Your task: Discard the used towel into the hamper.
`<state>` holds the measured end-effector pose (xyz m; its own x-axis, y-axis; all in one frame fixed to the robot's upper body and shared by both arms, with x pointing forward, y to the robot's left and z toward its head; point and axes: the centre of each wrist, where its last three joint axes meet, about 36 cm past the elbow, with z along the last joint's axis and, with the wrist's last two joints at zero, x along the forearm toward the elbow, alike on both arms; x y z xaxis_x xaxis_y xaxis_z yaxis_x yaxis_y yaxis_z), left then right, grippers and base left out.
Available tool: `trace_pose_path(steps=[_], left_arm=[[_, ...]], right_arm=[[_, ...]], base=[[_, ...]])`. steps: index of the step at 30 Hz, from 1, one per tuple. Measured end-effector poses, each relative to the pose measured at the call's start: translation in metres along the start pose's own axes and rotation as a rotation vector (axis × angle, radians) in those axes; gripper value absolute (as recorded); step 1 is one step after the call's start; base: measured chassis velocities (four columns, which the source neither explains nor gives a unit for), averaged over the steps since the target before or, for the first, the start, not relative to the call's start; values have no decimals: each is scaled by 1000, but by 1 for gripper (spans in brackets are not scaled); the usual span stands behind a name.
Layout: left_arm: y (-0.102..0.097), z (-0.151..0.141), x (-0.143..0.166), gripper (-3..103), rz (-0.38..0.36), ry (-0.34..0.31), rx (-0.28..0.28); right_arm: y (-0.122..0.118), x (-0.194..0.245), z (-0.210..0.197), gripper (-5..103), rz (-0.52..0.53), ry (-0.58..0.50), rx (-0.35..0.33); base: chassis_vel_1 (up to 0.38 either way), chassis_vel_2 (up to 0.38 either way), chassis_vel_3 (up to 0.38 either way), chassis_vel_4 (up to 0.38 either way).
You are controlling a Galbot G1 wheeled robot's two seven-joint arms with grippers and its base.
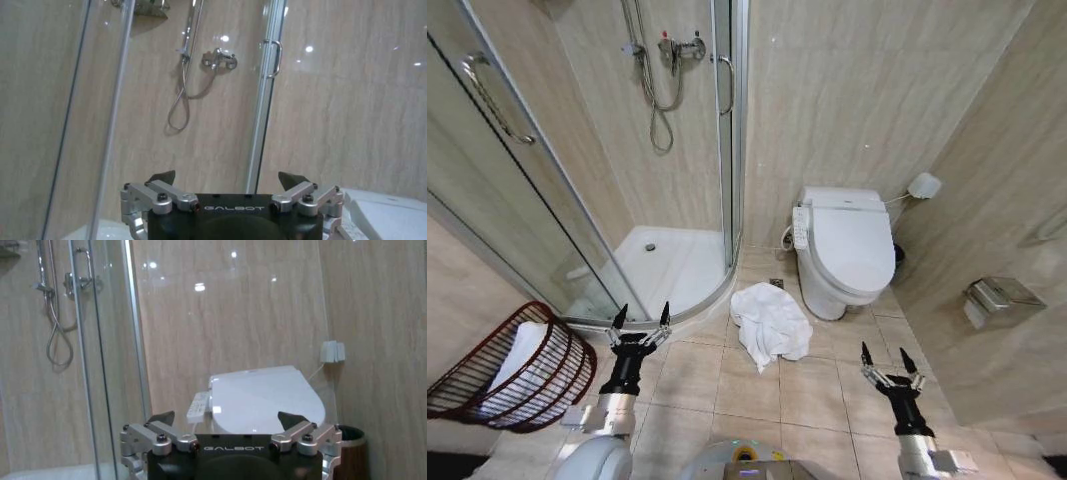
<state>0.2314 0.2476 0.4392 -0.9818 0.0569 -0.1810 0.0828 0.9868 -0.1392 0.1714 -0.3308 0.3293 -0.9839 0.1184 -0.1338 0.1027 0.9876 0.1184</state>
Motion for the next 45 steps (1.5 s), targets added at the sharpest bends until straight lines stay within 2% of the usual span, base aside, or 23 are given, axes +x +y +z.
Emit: trace_pose_path(steps=[20,33,45], left_arm=[[0,0,0,100,0,0,0],[0,0,0,100,0,0,0],[0,0,0,100,0,0,0]], right_arm=[[2,9,17,100,53,-28,-6],[2,16,25,100,69,25,-29],[11,18,29,100,55,28,-48]], base=[[0,0,0,0],[0,0,0,0],[-93,90,98,-98]])
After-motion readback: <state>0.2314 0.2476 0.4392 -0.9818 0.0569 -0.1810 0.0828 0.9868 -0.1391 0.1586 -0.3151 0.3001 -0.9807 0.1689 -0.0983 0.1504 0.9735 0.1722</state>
